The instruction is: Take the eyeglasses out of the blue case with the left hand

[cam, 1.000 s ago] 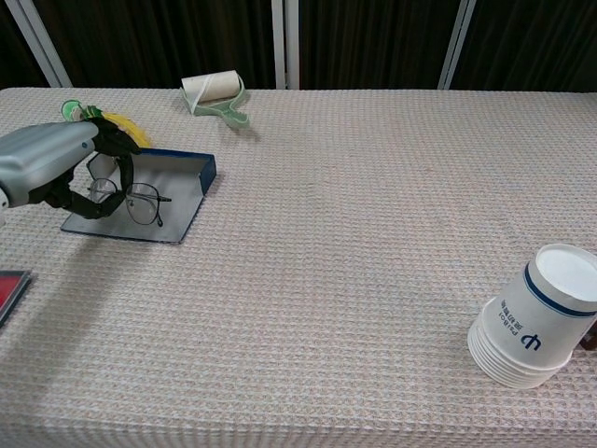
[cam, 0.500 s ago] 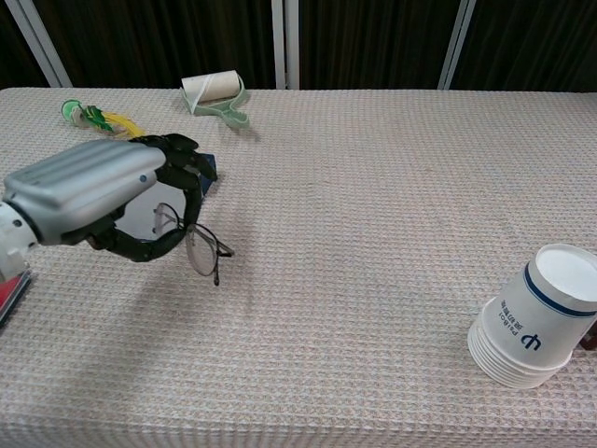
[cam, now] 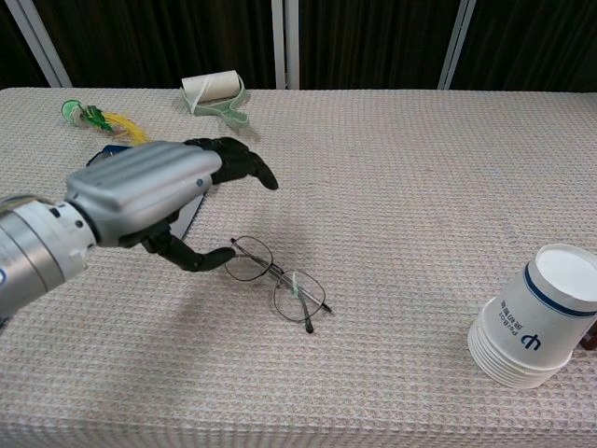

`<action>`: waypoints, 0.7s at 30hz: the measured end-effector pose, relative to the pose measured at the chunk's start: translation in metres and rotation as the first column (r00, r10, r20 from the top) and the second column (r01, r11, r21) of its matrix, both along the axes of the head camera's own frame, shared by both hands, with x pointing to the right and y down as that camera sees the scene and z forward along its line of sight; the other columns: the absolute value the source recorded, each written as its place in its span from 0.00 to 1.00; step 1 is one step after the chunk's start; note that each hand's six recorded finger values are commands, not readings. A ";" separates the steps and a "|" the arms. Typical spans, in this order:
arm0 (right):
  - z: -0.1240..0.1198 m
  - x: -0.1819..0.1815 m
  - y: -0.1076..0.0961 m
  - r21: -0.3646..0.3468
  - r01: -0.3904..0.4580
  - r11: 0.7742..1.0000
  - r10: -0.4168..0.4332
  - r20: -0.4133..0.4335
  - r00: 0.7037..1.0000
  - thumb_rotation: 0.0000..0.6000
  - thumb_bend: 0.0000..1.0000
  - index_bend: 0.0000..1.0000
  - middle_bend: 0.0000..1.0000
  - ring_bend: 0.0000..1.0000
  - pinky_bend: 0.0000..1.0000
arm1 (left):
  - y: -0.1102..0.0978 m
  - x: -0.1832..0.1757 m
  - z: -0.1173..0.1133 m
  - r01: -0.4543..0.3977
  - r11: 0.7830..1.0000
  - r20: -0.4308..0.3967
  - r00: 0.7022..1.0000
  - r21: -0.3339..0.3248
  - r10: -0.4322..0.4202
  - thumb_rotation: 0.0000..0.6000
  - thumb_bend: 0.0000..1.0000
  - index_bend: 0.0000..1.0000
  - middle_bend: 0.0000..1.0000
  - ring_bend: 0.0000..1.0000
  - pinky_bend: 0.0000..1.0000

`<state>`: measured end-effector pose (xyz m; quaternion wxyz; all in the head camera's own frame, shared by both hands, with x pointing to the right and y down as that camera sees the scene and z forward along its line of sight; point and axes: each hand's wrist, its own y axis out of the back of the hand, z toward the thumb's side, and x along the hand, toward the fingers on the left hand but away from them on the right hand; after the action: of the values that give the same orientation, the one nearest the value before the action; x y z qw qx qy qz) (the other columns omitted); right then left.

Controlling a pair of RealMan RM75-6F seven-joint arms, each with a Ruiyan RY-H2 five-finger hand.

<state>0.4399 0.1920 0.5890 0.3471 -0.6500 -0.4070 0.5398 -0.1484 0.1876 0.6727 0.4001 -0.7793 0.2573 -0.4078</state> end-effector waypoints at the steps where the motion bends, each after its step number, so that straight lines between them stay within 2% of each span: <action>1: 0.000 0.000 0.000 0.000 0.001 1.000 -0.001 0.001 1.000 1.00 0.18 0.13 0.11 0.00 0.06 | -0.006 -0.007 -0.003 0.026 1.000 0.004 1.000 0.013 -0.026 1.00 0.30 0.19 0.12 0.02 0.09; 4: 0.000 -0.001 -0.001 0.002 0.004 1.000 -0.004 0.004 1.000 1.00 0.18 0.13 0.11 0.00 0.06 | -0.026 -0.038 -0.011 0.132 0.989 0.034 0.990 0.062 -0.134 1.00 0.30 0.22 0.13 0.03 0.09; 8: 0.000 -0.002 -0.002 0.001 0.008 1.000 -0.008 0.010 1.000 1.00 0.18 0.13 0.11 0.00 0.06 | -0.051 -0.100 -0.021 0.304 0.945 0.095 0.944 0.125 -0.316 1.00 0.30 0.25 0.14 0.03 0.09; 12: 0.001 -0.006 -0.003 0.001 0.024 1.000 -0.024 0.018 1.000 1.00 0.18 0.13 0.11 0.00 0.06 | -0.060 -0.161 -0.025 0.410 0.901 0.157 0.890 0.141 -0.429 1.00 0.30 0.26 0.14 0.04 0.09; 16: 0.001 -0.007 -0.005 0.002 0.030 1.000 -0.030 0.021 0.999 1.00 0.18 0.13 0.11 0.00 0.06 | -0.054 -0.223 -0.036 0.477 0.866 0.219 0.838 0.148 -0.499 1.00 0.30 0.28 0.14 0.04 0.09; 18: 0.002 -0.007 -0.005 0.000 0.028 1.000 -0.028 0.025 0.999 1.00 0.18 0.13 0.11 0.00 0.06 | -0.042 -0.252 -0.043 0.511 0.847 0.240 0.812 0.148 -0.532 1.00 0.30 0.28 0.14 0.04 0.09; 21: 0.003 -0.006 -0.005 -0.007 0.023 1.000 -0.023 0.034 0.999 1.00 0.18 0.13 0.11 0.00 0.06 | -0.020 -0.276 -0.054 0.533 0.832 0.238 0.797 0.155 -0.555 1.00 0.30 0.28 0.14 0.04 0.09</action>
<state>0.4334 0.1871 0.5915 0.3439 -0.6650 -0.4030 0.5263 -0.4245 0.1681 0.6188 0.3283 -0.5919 0.4289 -0.5983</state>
